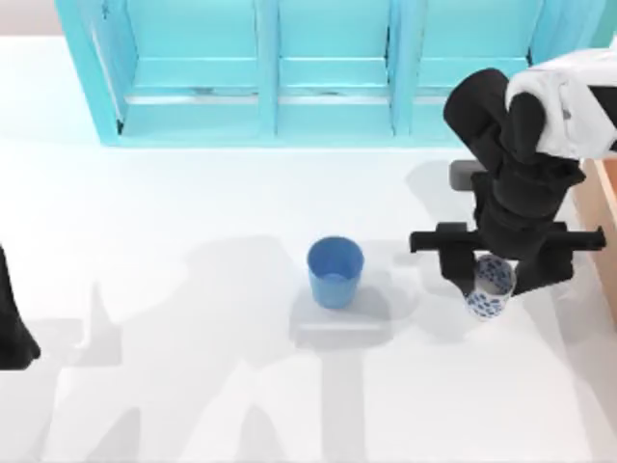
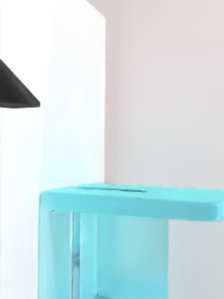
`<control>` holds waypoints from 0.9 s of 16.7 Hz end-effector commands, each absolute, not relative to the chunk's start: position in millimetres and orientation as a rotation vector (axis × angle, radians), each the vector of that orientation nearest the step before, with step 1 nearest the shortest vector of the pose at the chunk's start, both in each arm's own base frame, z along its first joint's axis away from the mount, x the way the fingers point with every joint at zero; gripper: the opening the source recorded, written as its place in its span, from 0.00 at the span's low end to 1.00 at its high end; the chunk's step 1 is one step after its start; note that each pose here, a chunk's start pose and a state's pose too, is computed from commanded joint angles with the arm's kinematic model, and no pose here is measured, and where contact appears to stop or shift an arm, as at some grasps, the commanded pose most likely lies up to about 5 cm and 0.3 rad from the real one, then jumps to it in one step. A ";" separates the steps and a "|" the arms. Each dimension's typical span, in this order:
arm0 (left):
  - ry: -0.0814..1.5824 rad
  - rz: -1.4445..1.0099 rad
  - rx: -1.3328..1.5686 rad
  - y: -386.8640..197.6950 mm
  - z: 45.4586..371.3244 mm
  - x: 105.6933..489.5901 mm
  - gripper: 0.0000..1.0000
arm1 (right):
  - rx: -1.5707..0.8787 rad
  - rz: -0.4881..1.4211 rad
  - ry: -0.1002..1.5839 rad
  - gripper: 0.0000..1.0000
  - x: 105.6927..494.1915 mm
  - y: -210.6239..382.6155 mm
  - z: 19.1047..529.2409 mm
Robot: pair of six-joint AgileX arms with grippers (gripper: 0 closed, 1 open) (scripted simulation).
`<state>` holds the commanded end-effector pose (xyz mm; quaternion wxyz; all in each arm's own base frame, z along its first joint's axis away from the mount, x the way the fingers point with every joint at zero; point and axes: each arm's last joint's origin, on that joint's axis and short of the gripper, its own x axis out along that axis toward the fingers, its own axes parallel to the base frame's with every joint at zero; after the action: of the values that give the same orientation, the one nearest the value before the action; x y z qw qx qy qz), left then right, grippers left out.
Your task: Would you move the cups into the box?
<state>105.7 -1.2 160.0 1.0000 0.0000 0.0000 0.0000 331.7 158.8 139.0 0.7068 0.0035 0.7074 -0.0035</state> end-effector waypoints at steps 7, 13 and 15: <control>0.000 0.000 0.000 -1.2 160.0 105.7 1.00 | 0.007 0.011 1.549 0.00 329.9 164.8 149.8; 0.000 0.000 0.000 -1.2 160.0 105.7 1.00 | -0.041 0.046 1.531 0.00 316.6 170.8 189.5; 0.000 0.000 0.000 -1.2 160.0 105.7 1.00 | -0.041 0.014 1.556 0.00 319.6 147.4 198.2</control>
<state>105.7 -1.2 160.0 1.0000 0.0000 0.0000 0.0000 319.6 147.4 198.2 0.7121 -0.0184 0.7018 0.0065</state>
